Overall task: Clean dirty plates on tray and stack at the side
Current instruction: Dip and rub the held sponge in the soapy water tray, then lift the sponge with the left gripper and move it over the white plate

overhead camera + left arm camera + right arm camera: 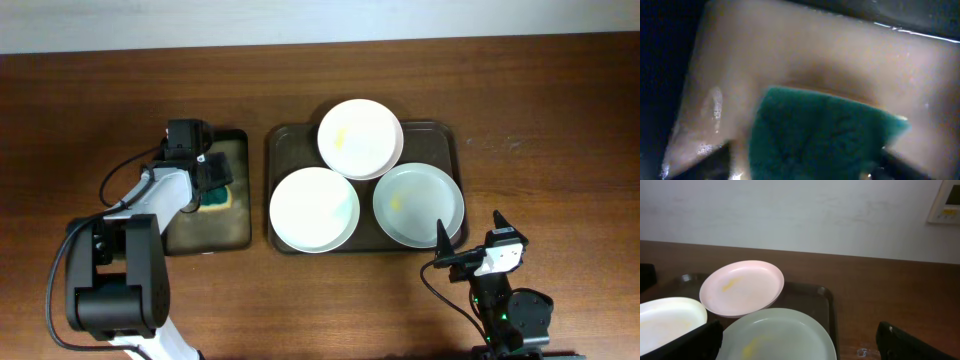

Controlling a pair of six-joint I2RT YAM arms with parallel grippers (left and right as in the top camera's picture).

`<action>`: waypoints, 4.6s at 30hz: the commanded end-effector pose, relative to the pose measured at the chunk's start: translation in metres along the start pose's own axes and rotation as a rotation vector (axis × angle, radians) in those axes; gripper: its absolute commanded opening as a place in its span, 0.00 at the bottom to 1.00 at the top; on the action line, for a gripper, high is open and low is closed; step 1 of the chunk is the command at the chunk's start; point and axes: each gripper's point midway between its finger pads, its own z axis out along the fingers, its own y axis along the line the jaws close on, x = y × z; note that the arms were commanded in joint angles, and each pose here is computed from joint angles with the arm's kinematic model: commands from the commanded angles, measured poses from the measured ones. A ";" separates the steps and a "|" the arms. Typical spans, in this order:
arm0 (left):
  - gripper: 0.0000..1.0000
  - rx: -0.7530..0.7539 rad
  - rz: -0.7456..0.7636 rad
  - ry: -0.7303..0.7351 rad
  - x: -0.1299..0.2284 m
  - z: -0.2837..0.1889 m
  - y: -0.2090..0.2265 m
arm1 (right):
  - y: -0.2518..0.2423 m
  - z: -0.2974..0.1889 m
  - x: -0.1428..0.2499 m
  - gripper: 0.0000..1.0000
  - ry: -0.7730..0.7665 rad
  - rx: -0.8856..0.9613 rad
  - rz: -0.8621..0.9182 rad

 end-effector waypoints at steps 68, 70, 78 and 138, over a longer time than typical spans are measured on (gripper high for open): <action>0.00 0.028 -0.021 -0.156 -0.055 -0.144 0.008 | 0.000 0.000 0.003 0.98 0.004 0.002 0.004; 0.00 0.027 -0.020 -0.154 -0.054 -0.145 0.009 | 0.000 0.000 0.003 0.98 0.004 0.002 0.004; 0.00 -0.035 -0.045 0.058 -0.001 -0.061 0.012 | 0.000 0.000 0.003 0.98 0.004 0.002 0.004; 0.00 0.190 -0.005 -0.082 -0.068 -0.205 -0.026 | 0.000 0.000 0.003 0.98 0.004 0.002 0.004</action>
